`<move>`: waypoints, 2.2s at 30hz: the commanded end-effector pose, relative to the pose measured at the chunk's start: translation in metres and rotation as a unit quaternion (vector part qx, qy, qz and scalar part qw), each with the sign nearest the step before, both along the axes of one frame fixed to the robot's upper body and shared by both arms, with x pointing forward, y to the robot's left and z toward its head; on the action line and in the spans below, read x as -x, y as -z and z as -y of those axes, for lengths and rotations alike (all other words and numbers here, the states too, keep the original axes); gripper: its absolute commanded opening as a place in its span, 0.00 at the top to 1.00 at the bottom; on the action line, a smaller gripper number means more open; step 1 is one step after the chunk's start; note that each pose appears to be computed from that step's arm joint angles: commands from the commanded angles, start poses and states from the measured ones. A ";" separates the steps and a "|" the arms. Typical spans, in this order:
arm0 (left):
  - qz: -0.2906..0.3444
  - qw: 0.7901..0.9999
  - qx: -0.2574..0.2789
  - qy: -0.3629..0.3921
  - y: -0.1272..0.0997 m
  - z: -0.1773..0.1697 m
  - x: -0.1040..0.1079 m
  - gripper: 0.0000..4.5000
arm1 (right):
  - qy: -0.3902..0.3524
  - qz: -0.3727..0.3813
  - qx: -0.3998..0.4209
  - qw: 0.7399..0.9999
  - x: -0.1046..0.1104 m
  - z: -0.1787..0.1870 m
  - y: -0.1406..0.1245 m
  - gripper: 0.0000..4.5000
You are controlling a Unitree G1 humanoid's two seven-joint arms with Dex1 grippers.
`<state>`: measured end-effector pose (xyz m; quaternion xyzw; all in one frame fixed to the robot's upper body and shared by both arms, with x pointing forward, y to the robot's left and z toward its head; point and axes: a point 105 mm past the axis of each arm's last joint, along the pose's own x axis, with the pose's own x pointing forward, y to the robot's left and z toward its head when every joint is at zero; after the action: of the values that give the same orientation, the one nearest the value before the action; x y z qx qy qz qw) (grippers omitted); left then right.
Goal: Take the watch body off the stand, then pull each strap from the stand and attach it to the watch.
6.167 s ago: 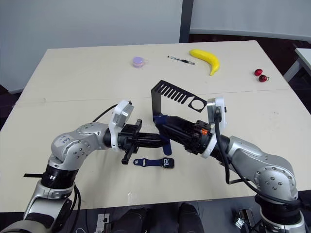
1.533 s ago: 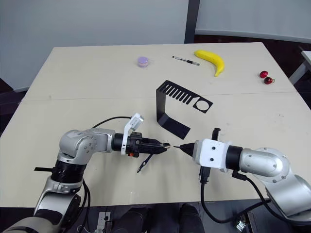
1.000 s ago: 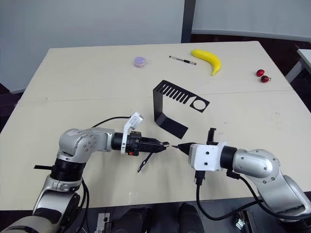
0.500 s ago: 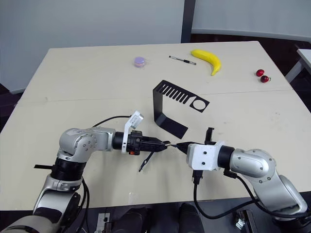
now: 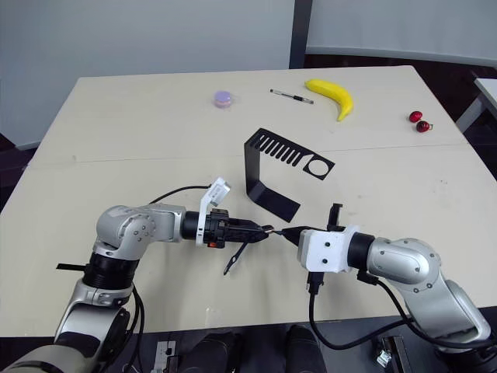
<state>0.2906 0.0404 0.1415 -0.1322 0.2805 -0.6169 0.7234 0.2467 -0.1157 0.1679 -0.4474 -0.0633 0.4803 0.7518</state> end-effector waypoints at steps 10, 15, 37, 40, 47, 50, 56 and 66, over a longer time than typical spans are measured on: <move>0.018 0.999 0.023 0.012 -0.015 0.003 0.002 0.65 | -0.005 0.011 0.001 1.000 0.002 0.000 -0.005 1.00; 0.018 0.999 0.024 0.012 -0.015 0.004 0.002 0.65 | -0.006 0.011 -0.002 1.000 0.003 -0.001 -0.006 1.00; 0.015 0.999 0.037 0.019 -0.021 0.017 0.005 0.65 | -0.009 0.026 -0.005 1.000 0.001 -0.009 -0.010 1.00; 0.013 0.999 0.040 0.023 -0.021 0.019 0.007 0.65 | -0.010 0.032 0.000 0.999 0.001 -0.009 -0.011 1.00; 0.015 0.999 0.045 0.027 -0.021 0.023 0.009 0.65 | -0.011 0.027 0.005 1.000 0.001 -0.010 -0.008 1.00; 0.018 0.998 0.046 0.033 -0.022 0.024 0.011 0.65 | -0.012 0.026 0.006 1.000 0.000 -0.010 -0.008 1.00; 0.018 0.998 0.048 0.037 -0.022 0.026 0.014 0.65 | -0.012 0.027 0.006 1.000 -0.002 -0.012 -0.008 1.00; 0.021 0.998 0.046 0.043 -0.021 0.028 0.018 0.65 | -0.005 0.026 0.009 1.000 -0.005 -0.010 -0.006 1.00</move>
<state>0.2890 0.0285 0.1523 -0.1441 0.2610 -0.6192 0.7264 0.2574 -0.1163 0.1683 -0.4665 -0.0562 0.4606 0.7531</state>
